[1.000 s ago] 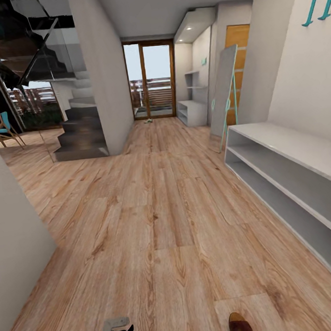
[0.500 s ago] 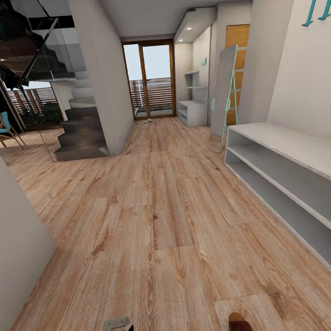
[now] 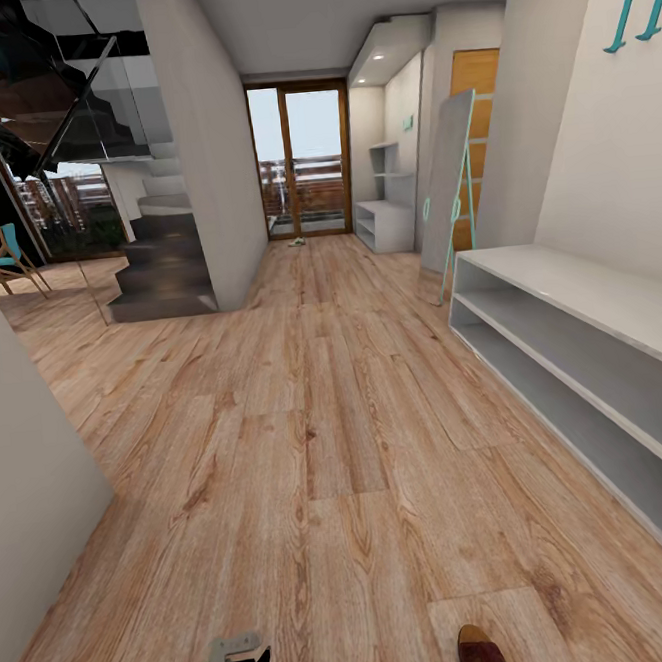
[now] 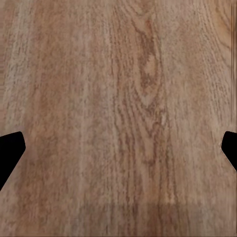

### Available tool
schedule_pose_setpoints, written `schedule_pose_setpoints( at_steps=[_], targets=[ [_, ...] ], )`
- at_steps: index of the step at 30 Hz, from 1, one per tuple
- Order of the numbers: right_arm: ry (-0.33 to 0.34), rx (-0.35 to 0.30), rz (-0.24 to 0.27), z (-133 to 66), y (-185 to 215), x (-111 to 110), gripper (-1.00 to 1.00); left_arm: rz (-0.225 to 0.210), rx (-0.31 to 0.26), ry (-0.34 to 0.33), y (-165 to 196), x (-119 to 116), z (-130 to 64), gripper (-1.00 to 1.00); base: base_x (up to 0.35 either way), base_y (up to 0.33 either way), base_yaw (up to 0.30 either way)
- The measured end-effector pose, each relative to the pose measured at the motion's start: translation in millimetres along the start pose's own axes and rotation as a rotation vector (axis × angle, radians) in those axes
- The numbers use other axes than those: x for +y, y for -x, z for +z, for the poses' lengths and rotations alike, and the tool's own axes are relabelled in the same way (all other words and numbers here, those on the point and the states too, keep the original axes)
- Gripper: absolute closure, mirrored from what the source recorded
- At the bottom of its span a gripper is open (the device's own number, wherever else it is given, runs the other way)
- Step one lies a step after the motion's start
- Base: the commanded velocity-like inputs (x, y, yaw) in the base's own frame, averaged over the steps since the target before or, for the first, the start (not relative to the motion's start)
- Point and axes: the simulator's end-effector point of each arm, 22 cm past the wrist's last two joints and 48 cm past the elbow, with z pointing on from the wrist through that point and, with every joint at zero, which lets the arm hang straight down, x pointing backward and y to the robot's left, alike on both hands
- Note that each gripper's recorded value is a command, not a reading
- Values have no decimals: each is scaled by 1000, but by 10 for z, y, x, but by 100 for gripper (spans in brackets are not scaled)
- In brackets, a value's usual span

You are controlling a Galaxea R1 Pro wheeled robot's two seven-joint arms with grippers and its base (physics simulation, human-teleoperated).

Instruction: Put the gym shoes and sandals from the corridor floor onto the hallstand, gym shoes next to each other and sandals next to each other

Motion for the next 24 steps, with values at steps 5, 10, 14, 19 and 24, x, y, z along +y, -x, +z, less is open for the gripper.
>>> schedule_pose_setpoints(
  at_steps=[5,10,14,19,24],
  targets=[
    [-2,-34,5,14,174,-1,-100,2,-19,-8,96,-51,4,-100,0,0,0],
    [-3,-48,7,31,349,-10,-100,3,-29,-4,185,-85,8,-100,0,0,0],
    [-29,-137,23,-16,1493,-151,-100,7,-298,46,2021,-115,-281,-100,0,0,0],
    [-42,-107,25,-108,2151,-263,-100,-8,-236,144,2815,-24,-172,-100,0,0,0],
    [-43,-21,14,-72,2071,-297,-100,-10,-154,181,2731,20,173,-100,0,0,0]
  ],
)
